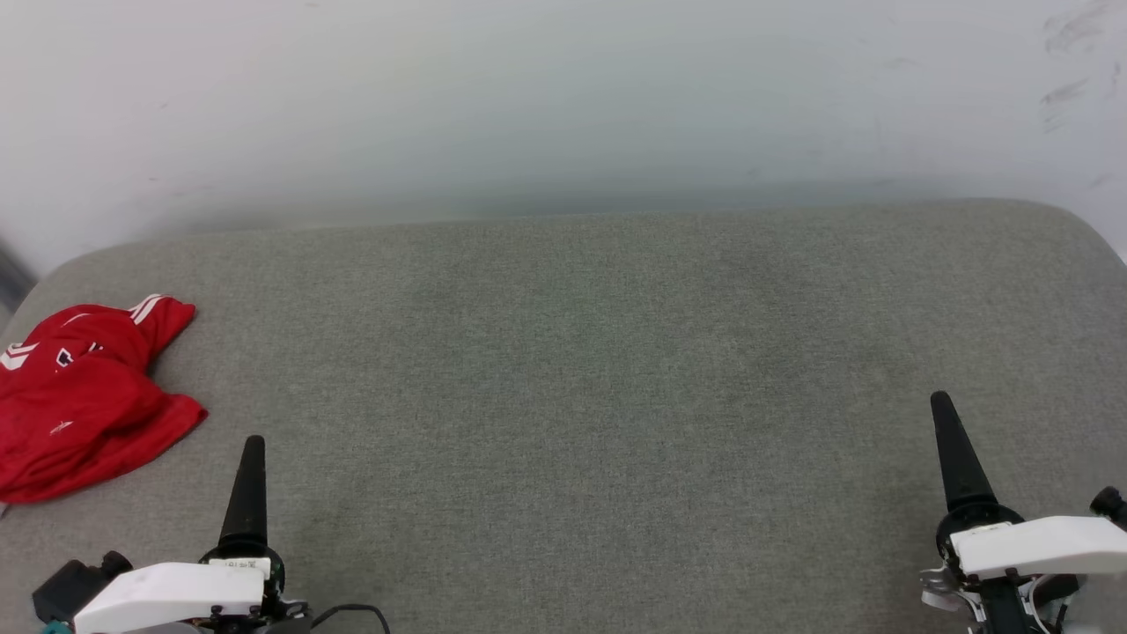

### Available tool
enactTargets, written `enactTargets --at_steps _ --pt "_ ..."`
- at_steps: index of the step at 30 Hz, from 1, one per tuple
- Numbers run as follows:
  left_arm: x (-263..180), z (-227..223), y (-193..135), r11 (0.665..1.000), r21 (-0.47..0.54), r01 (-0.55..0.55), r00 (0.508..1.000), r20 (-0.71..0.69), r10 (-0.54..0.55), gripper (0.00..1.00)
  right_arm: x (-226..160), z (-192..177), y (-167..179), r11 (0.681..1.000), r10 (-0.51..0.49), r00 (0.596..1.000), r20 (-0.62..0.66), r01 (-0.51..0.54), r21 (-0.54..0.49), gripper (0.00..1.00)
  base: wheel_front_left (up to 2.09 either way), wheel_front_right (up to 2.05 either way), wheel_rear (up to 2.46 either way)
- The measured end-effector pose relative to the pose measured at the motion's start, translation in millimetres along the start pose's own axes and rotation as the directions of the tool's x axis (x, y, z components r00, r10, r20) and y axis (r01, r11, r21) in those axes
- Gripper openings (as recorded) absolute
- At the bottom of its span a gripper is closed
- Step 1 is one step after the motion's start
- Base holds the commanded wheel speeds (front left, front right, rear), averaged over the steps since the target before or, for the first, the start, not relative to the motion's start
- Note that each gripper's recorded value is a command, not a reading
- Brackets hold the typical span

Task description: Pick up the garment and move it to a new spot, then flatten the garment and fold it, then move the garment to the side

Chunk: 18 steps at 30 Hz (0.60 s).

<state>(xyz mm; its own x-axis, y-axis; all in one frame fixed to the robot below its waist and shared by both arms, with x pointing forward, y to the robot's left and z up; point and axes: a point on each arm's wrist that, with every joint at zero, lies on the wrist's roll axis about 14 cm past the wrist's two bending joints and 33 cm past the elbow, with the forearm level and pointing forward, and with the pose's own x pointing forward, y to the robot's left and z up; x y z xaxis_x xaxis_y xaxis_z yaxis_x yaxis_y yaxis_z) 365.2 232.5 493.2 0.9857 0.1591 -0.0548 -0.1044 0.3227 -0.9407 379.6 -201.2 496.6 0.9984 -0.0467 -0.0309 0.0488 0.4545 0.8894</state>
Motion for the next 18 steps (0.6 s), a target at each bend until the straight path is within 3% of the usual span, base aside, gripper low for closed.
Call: enactTargets --at_steps 9,18 --pt "2.8 11.6 -29.7 0.980 0.182 0.079 0.995 0.046 -0.089 1.00 2.8 0.4 27.7 0.960 0.091 0.996 0.000 -0.087 -0.267 1.00 0.00 0.00 0.00" --pt "1.5 7.5 -60.0 0.903 0.400 0.155 0.982 0.040 -0.186 1.00 4.9 -1.5 56.2 0.871 0.184 0.983 -0.006 -0.166 -0.463 1.00 0.00 0.00 0.00"
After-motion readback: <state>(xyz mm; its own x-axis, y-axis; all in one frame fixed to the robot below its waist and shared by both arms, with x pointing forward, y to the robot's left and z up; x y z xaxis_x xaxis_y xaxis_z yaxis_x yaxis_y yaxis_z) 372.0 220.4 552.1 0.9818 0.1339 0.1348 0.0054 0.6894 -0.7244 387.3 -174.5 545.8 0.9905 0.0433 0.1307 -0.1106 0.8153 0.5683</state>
